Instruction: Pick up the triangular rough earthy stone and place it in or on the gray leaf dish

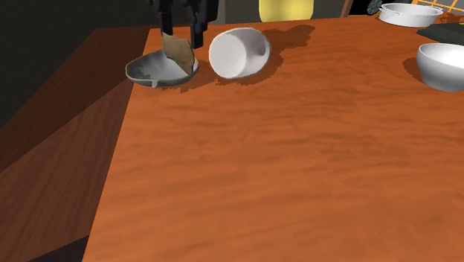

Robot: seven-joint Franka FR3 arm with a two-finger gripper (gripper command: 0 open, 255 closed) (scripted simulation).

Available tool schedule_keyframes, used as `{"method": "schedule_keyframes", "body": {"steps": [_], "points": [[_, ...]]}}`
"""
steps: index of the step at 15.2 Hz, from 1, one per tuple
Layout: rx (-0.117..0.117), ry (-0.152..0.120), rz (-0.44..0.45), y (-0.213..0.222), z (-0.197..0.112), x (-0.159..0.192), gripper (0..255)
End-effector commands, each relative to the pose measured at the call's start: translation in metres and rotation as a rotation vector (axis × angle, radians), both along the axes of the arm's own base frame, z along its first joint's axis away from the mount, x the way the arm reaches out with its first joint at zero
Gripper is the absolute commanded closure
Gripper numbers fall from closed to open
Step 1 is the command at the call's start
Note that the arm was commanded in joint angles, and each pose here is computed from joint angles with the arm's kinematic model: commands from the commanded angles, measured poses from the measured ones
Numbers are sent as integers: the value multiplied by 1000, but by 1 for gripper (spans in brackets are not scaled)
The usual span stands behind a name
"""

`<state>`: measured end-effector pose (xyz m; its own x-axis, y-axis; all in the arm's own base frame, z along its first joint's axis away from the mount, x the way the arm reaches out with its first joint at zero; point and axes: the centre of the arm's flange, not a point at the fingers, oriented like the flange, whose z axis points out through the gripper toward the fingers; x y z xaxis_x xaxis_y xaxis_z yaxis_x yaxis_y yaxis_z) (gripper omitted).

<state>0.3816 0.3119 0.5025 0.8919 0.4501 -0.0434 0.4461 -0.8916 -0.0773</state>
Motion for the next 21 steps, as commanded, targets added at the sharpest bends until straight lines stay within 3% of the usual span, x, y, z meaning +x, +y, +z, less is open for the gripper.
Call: {"method": "schedule_keyframes", "body": {"steps": [1,8,21], "points": [[1,1,-1,27,0,3,255],[1,1,-1,116,0,5,255],[1,1,-1,116,-68,5,255]]}}
